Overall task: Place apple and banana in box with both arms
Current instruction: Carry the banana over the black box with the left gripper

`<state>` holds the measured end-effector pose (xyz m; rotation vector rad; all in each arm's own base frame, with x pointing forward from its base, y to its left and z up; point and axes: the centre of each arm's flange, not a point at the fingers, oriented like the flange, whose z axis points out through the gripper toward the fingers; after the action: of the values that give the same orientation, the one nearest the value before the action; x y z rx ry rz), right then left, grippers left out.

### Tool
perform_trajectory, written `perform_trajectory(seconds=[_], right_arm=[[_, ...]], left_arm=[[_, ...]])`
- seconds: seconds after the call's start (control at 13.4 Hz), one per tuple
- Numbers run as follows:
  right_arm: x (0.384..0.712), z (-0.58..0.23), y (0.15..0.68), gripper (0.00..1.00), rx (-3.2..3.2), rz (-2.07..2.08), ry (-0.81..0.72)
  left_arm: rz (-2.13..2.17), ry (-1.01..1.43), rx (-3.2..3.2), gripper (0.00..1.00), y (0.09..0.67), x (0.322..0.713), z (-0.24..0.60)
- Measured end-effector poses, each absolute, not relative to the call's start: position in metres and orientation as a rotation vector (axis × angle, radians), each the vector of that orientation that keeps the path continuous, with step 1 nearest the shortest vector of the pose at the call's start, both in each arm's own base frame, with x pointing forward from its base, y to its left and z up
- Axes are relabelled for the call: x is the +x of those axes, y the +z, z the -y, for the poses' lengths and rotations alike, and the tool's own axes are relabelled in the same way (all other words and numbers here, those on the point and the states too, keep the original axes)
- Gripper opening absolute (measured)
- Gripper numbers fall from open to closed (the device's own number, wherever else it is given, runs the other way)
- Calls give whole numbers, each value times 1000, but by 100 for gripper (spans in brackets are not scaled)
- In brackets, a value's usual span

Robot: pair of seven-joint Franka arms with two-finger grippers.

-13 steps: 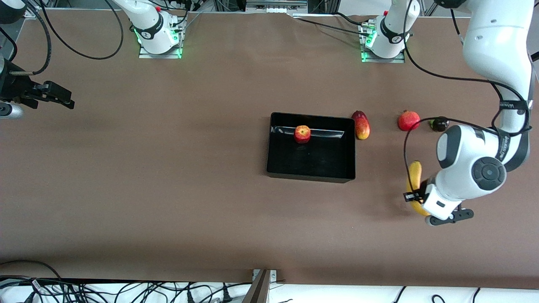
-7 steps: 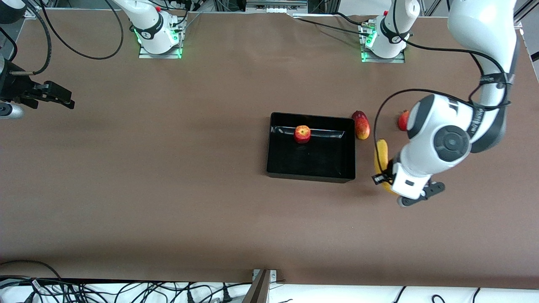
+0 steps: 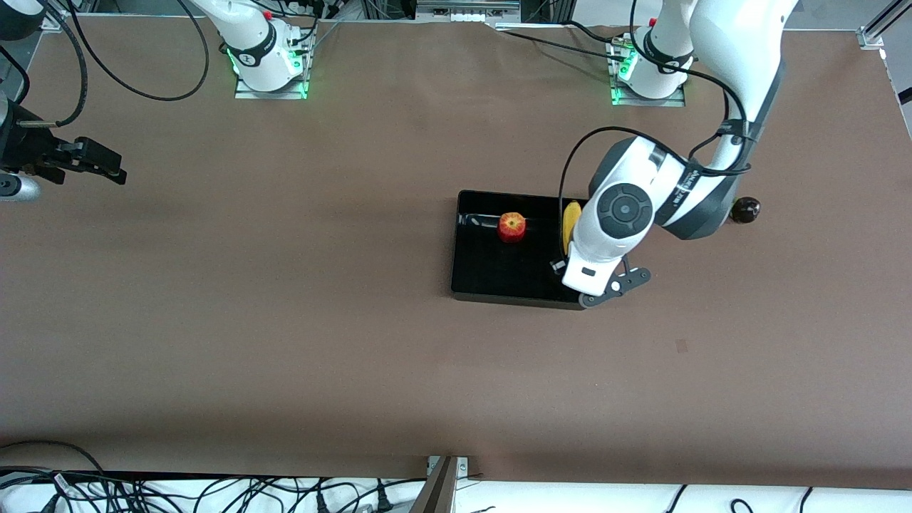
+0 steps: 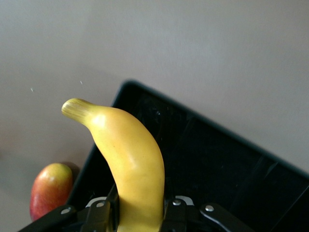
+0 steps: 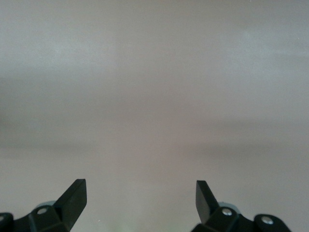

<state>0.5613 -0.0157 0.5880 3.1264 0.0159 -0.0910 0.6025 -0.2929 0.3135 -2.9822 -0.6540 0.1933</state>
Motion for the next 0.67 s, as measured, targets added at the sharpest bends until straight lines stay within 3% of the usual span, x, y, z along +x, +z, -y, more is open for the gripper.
perform_trajectory(seconds=[0.67], right_arm=[[561, 16, 588, 100, 3126, -16, -91]], left_arm=[[510, 281, -3016, 36, 252, 570, 333]])
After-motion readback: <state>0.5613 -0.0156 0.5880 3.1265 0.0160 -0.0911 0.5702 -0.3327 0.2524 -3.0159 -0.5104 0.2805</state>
